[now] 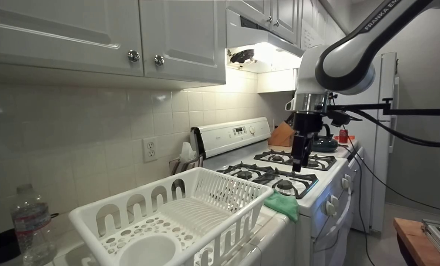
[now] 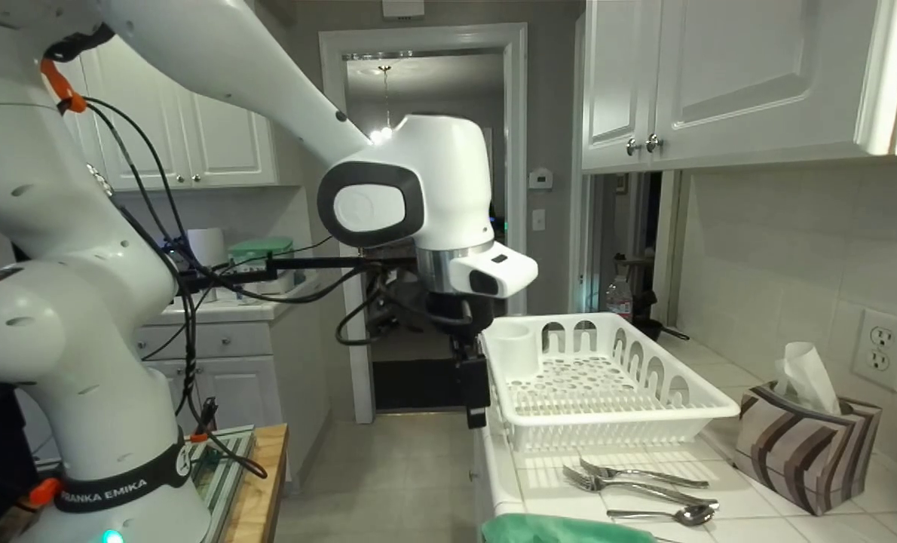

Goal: Hang the green towel on the dishrack.

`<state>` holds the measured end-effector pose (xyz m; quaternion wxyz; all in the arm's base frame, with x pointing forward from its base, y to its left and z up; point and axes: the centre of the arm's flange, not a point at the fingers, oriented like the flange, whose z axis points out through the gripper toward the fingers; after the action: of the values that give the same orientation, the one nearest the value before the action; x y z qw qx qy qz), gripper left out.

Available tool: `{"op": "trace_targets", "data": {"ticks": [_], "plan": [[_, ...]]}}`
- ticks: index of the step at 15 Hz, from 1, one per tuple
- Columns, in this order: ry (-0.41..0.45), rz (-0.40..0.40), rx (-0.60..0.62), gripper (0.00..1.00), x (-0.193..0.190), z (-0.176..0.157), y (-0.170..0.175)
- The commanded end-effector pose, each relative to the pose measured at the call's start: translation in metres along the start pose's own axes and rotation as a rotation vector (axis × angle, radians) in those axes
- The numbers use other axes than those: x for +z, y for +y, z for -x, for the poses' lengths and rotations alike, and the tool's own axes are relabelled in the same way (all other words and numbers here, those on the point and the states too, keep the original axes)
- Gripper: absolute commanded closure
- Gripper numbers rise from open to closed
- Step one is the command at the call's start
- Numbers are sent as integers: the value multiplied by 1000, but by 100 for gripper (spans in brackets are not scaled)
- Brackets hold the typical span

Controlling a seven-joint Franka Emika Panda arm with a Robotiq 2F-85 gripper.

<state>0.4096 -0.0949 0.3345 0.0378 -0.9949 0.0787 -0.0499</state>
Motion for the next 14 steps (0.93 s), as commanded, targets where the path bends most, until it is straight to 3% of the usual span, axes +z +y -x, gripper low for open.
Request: {"op": "trace_targets", "data": {"ticks": [1, 2, 3, 8, 14], "plan": [[0, 15, -49, 0, 33, 4, 16], [8, 20, -53, 0, 39, 5, 18], [-3, 9, -29, 0, 22, 5, 10], [-7, 17, -37, 0, 35, 5, 15], [-20, 97, -9, 0, 64, 2, 16]]}}
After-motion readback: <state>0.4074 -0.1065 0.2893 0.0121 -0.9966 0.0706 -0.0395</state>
